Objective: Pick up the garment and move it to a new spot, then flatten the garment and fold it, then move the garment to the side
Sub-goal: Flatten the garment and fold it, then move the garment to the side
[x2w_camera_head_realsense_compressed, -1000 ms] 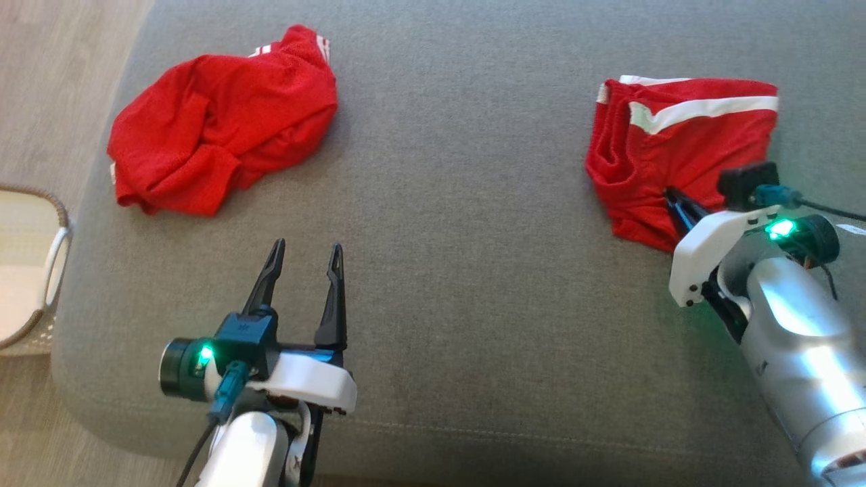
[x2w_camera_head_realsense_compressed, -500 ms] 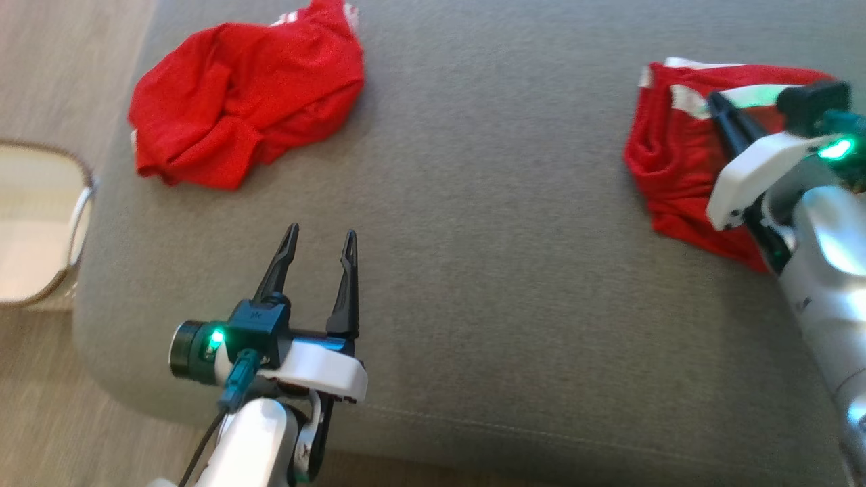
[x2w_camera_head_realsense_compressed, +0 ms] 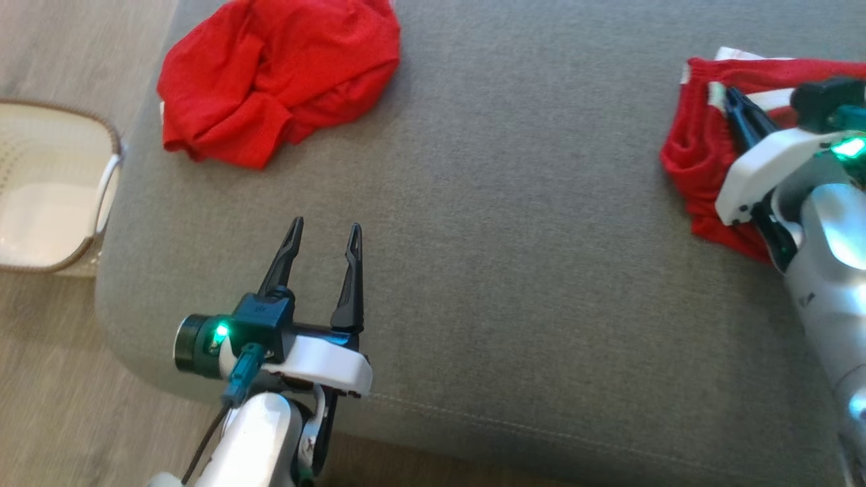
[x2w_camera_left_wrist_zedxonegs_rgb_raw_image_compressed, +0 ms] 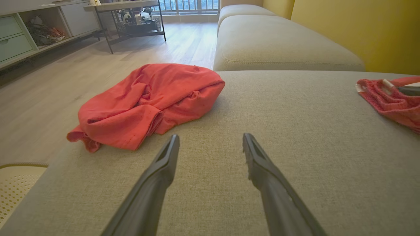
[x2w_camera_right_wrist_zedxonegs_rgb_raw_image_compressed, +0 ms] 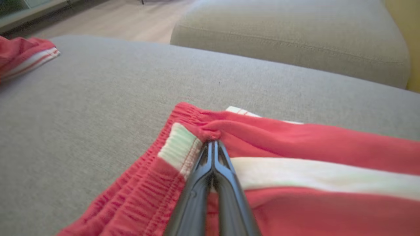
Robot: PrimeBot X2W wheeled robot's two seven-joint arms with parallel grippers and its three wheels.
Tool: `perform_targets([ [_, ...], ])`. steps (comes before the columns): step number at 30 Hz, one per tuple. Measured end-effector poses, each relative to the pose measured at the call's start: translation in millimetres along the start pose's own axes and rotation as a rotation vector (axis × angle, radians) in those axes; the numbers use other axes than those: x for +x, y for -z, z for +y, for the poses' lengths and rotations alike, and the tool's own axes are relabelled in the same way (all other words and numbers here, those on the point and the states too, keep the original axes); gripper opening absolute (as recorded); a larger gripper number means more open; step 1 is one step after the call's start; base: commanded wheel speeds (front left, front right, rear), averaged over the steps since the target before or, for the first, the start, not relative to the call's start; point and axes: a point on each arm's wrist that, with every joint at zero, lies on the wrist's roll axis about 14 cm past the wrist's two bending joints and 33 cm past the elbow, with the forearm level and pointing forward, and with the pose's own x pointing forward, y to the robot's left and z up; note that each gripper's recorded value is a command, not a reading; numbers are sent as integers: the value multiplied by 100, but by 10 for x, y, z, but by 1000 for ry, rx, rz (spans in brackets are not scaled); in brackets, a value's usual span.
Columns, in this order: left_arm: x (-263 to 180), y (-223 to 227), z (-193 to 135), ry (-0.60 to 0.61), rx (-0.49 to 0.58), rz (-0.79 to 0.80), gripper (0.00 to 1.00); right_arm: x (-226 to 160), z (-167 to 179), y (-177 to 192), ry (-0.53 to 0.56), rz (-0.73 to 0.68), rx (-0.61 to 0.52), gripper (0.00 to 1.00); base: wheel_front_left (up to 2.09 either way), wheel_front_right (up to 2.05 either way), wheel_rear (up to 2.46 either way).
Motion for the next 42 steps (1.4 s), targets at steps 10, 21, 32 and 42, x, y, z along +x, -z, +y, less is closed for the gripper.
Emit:
perform_targets([
  [10, 61, -228, -133, 43, -18, -74, 100, -427, -237, -486, 71, -151, 14, 0, 0, 0, 0],
  [21, -123, -421, -241, 80, -46, -137, 100, -1506, -529, -710, 226, -330, 34, 0, 0, 0, 0],
  [32, -280, -470, -375, 127, -85, -153, 100, -2252, -505, -516, 337, -393, 61, 100, 0, 0, 0],
  [42, -375, -418, -313, 111, -85, -141, 100, -2457, -446, -179, 373, -341, 98, 100, 0, 0, 0],
])
